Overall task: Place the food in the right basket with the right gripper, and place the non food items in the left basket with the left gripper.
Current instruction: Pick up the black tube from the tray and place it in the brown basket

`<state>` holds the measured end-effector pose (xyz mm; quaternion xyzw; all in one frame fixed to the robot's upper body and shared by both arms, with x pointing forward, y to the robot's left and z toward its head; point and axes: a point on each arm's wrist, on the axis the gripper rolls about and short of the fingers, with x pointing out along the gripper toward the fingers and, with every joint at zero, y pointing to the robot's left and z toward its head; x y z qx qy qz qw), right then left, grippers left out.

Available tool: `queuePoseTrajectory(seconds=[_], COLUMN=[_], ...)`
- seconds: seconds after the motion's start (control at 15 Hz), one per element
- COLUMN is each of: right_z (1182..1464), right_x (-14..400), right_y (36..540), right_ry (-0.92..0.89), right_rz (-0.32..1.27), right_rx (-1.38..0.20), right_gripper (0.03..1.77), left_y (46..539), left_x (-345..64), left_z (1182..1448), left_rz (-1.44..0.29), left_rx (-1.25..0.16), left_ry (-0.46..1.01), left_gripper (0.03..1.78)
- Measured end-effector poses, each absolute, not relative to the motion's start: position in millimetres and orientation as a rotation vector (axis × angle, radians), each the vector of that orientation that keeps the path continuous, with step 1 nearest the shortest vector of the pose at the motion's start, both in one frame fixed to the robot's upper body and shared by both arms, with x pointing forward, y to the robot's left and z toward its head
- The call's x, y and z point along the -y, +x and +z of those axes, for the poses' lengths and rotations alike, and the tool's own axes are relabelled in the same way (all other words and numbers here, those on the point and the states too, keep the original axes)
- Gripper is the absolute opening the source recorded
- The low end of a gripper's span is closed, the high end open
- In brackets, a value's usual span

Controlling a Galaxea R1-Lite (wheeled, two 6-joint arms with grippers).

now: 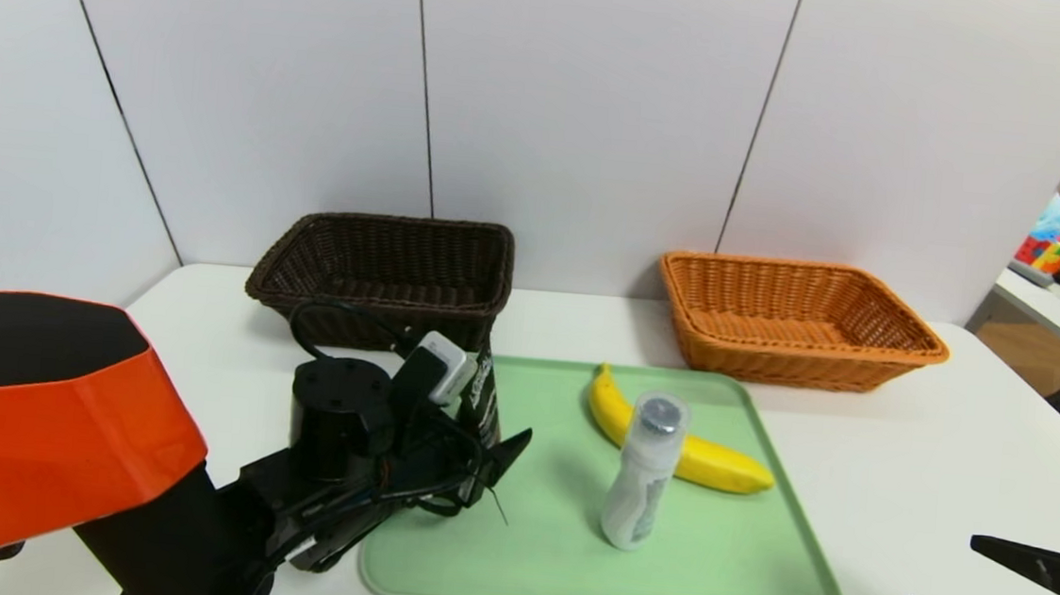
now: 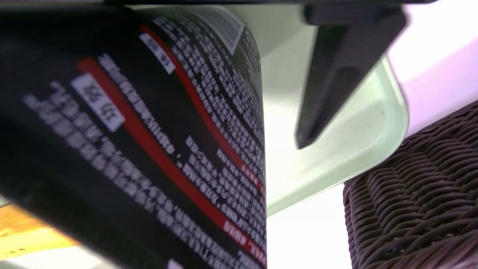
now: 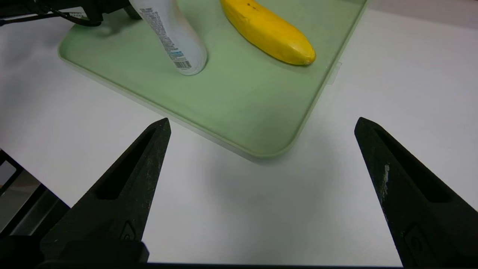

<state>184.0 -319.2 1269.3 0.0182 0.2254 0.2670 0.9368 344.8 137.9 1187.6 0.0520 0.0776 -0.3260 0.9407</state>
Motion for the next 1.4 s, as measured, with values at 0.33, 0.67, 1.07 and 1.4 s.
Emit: queuePoseTrajectory(seconds=[0.33, 0.67, 1.07, 1.4], right_z=[1266.8, 1266.0, 1266.0, 1266.2], right_x=[319.3, 319.3, 319.3, 319.3], right_y=[183.2, 182.7, 182.7, 183.0], right_ry=[0.033, 0.032, 0.031, 0.015], right_rz=[0.547, 0.547, 0.546, 0.55], right_rx=[-0.467, -0.468, -0.467, -0.463], right_gripper=[1.7, 1.7, 1.7, 1.7], left_y=[346.1, 346.6, 352.3, 363.3], left_x=[-138.3, -138.9, -151.6, -182.7], left_z=[1187.3, 1187.5, 1198.1, 1231.9], left_rz=[-0.662, -0.66, -0.616, -0.514], left_rx=[-0.157, -0.153, -0.123, -0.015], left_ry=[0.103, 0.102, 0.09, 0.059], left_gripper=[0.74, 0.52, 0.52, 0.52])
